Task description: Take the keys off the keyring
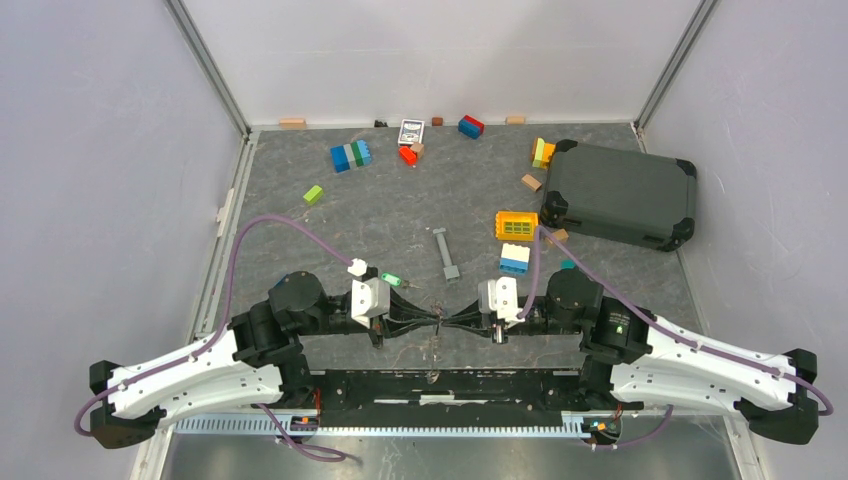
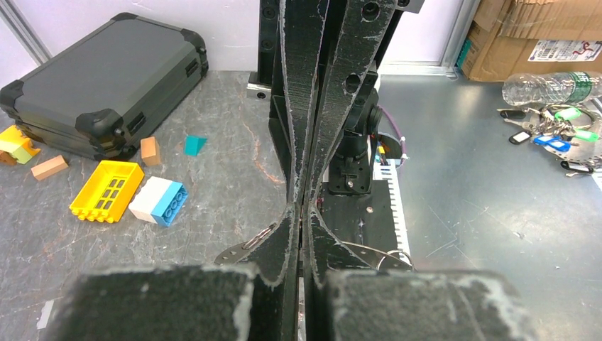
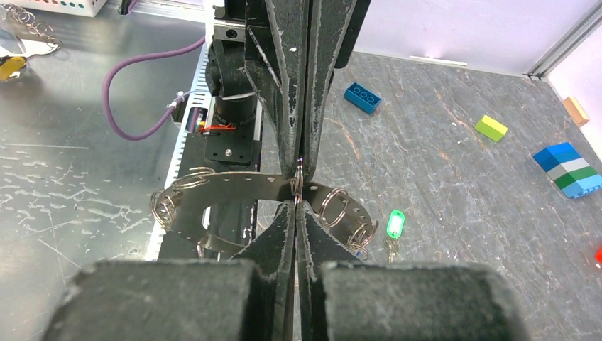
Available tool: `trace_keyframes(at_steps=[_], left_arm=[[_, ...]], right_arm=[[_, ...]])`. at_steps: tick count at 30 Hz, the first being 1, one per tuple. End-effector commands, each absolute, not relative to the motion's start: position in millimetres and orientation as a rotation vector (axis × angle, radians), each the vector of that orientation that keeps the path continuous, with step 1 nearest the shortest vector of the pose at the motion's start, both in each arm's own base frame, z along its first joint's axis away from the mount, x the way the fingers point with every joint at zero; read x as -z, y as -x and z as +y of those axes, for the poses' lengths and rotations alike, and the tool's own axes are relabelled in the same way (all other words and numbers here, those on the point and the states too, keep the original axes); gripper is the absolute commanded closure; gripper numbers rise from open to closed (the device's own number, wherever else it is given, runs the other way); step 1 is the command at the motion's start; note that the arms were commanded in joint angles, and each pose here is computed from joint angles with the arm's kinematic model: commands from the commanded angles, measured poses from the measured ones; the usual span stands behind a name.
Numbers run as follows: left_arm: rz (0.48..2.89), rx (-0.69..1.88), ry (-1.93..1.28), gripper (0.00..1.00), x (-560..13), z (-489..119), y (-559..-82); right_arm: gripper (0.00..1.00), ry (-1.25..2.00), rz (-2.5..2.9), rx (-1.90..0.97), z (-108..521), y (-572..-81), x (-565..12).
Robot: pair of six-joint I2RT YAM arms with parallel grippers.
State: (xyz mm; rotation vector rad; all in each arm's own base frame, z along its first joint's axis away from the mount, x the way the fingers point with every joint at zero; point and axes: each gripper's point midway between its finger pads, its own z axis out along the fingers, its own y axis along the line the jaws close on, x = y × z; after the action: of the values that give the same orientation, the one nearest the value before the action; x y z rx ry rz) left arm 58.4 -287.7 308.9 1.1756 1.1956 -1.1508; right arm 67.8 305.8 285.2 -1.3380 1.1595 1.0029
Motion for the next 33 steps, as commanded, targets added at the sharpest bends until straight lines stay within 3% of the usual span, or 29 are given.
trace_keyframes(at_steps=[1,24,33], left_arm=[[1.071,1.187,-1.123,0.98,-342.8,-284.9,-53.3],[1.071,1.201,-1.128,0.98,-341.5,-287.7,-52.0],[1.068,1.201,-1.122,0.98,-342.2,-286.5,-52.0]], right_arm=[[0.97,1.367,1.188,-0.977,304.3,-69.2,-269.7],[0.95,1.364,1.138,-1.007,313.3,-67.2,-278.7],[0.77,1.283,1.070,-1.000,304.2,-68.6,-298.0]])
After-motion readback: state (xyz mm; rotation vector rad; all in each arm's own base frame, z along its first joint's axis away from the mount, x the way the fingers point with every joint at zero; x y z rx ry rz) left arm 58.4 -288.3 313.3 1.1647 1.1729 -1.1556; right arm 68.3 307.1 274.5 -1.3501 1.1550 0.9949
